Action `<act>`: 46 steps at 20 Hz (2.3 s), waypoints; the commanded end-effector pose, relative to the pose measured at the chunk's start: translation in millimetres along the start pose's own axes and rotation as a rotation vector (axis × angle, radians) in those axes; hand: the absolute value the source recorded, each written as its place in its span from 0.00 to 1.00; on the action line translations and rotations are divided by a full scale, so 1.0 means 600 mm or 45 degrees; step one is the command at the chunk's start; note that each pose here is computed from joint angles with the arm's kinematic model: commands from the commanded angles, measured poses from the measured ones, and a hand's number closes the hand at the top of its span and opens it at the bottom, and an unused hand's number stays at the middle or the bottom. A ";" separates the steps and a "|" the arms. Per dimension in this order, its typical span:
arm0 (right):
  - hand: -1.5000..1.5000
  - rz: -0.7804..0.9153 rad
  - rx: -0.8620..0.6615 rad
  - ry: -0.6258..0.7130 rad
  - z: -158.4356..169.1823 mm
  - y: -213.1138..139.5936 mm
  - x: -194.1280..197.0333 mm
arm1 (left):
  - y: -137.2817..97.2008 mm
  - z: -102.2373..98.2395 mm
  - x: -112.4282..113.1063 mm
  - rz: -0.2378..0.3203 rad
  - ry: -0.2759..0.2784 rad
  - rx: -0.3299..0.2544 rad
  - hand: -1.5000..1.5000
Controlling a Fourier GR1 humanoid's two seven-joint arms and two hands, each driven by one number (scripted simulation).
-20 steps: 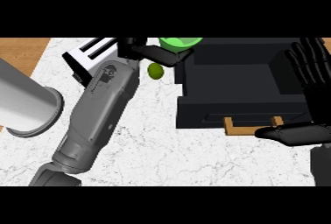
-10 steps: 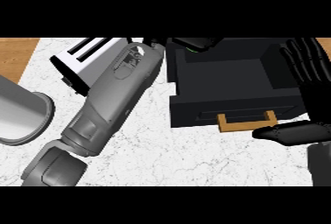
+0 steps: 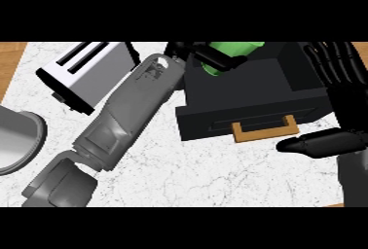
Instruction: Pick up the cup, place it into the drawer and close the drawer
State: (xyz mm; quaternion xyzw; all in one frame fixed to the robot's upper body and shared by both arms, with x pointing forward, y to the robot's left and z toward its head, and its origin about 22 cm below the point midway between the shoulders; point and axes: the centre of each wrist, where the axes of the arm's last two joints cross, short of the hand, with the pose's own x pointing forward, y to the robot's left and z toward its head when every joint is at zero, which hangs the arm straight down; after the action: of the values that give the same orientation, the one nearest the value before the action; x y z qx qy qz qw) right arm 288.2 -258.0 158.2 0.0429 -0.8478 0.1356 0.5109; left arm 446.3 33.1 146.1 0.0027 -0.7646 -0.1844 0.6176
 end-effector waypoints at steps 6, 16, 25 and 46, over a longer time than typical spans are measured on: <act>0.00 -0.056 0.117 -0.035 -0.031 0.016 0.002 | -0.005 0.023 -0.048 0.065 0.017 -0.020 0.00; 1.00 -0.260 0.717 -0.024 -0.035 0.091 0.004 | -0.005 0.017 -0.017 0.401 -0.202 0.060 0.00; 0.00 0.272 0.952 0.357 0.007 0.069 -0.017 | -0.003 0.014 -0.017 0.430 -0.224 0.207 0.00; 1.00 0.759 0.831 0.667 0.029 0.082 -0.312 | 0.085 0.080 -0.130 0.626 -0.265 0.221 0.00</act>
State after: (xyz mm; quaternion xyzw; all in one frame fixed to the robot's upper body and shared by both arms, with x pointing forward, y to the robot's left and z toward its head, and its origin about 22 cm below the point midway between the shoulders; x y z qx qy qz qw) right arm 341.2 -218.8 1.0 -0.0629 -0.5793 0.5517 0.5968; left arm 432.1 89.3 85.8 -0.1439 -0.8137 0.0328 0.5622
